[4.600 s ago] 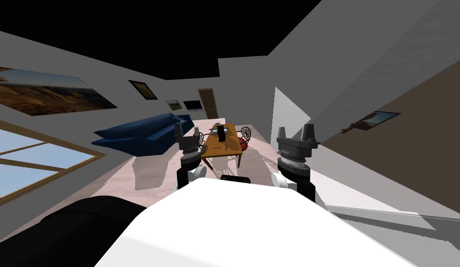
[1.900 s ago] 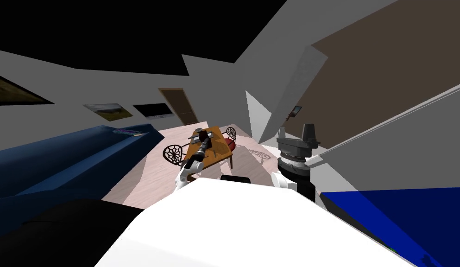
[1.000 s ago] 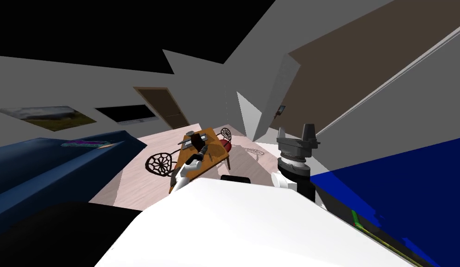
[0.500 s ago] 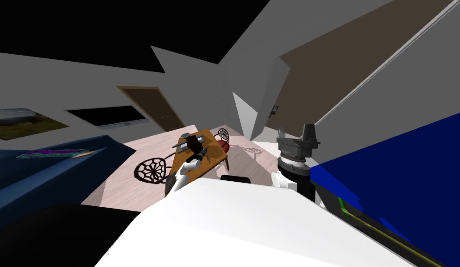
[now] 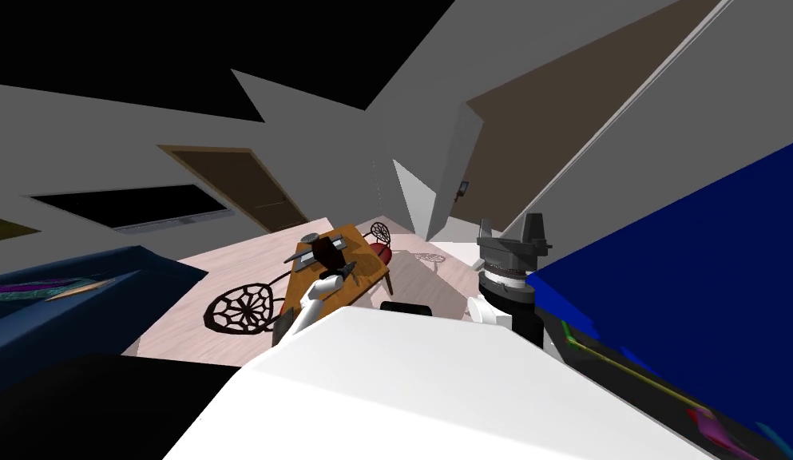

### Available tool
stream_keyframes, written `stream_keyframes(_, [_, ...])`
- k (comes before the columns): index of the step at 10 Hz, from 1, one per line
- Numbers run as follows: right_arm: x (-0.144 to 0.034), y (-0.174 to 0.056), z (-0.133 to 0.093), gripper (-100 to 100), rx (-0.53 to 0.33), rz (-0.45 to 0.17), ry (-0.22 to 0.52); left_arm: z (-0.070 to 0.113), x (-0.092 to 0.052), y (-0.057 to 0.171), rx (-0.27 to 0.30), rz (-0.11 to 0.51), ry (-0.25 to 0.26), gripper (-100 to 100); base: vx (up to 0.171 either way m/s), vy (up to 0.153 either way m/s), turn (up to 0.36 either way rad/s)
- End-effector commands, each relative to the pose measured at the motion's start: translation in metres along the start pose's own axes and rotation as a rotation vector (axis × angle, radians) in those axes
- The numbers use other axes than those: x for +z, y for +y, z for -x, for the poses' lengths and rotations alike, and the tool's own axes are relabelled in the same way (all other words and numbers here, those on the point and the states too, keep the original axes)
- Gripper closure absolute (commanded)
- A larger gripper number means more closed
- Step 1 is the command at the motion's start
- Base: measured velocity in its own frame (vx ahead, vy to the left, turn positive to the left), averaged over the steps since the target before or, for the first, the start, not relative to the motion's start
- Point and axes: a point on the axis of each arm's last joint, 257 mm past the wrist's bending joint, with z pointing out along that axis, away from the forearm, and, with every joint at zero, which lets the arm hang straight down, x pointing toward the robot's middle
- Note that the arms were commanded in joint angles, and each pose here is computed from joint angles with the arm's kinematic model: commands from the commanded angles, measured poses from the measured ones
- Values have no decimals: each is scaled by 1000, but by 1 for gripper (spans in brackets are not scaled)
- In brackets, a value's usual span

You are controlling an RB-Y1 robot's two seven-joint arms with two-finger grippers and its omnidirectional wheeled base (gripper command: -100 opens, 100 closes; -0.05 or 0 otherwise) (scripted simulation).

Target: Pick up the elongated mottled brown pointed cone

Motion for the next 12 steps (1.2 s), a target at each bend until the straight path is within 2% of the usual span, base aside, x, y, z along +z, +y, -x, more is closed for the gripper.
stream_keyframes(1, [0,0,0,0,0,0,0,-8,2,18,8,49,35,-100,6,17,-92])
stream_keyframes(6, [0,0,0,0,0,0,0,-16,6,73,41,203,147,-100,7,17,-135])
stream_keyframes(10, [0,0,0,0,0,0,0,-26,1,115,46,311,233,-100,6,14,-117])
stream_keyframes(11, [0,0,0,0,0,0,0,-28,0,116,46,319,243,-100,6,16,-77])
stream_keyframes(12, [0,0,0,0,0,0,0,-31,-4,131,48,358,280,-100,5,13,-152])
